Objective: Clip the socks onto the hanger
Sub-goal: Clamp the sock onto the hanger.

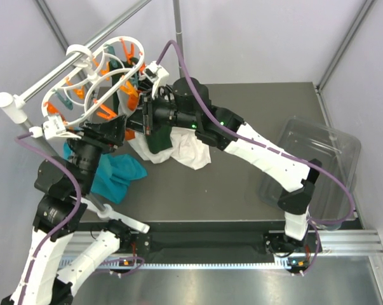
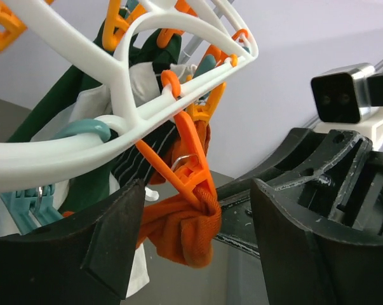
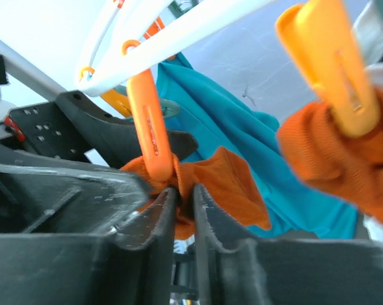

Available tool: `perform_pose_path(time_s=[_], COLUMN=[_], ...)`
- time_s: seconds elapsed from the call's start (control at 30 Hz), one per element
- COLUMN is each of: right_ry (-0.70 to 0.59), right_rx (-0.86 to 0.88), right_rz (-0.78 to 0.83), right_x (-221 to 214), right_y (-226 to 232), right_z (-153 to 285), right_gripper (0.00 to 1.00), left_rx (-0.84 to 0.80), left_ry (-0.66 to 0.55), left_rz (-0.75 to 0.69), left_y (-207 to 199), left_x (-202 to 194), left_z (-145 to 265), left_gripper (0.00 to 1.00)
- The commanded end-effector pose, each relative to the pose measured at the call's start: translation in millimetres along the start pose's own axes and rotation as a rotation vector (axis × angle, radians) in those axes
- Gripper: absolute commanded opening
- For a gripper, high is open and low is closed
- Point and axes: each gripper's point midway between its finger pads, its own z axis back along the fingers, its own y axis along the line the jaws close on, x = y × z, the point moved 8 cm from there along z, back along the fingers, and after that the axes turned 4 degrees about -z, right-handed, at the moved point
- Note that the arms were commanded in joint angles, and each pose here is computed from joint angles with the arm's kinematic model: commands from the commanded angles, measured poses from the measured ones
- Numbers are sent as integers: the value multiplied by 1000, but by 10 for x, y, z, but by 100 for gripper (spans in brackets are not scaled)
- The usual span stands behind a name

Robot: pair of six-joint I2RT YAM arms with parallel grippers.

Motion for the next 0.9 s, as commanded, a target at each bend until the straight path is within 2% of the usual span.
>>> perform_pose_path(time_s=[0.0, 0.03, 0.07, 0.17, 0.2, 0.23, 0.27, 0.3, 0.63, 0.87], right_ry=[-102, -100, -94, -90, -92, -89, -84, -82, -119, -212], right_rx=[51, 42, 36, 7, -3, -7, -11, -19, -241, -379], right_rz=[27, 27, 29, 44, 47, 49, 53, 64, 179, 238], right_x=[207, 201, 180, 164, 159, 148, 128, 113, 109, 105], right_y=[159, 138, 115, 76, 63, 57, 55, 37, -100, -237], right_z=[67, 60, 44, 58, 68, 85, 135, 156, 747, 1103], right_gripper=[20, 33, 36, 56, 71, 78, 94, 100, 100, 100], left_rx=[7, -1, -11, -33, -40, -45, -53, -68, -55, -122], left_ry=[39, 34, 32, 26, 33, 36, 34, 42, 58, 63], left_rz=[-1, 2, 2, 20, 26, 35, 54, 64, 145, 183], left_y=[14, -2, -15, -50, -53, -59, -69, -85, -92, -187], left_x=[2, 34, 56, 109, 106, 102, 113, 109, 104, 190], left_z=[119, 144, 173, 240, 264, 274, 307, 323, 380, 495], left_gripper=[73, 75, 76, 80, 80, 80, 80, 80, 75, 70])
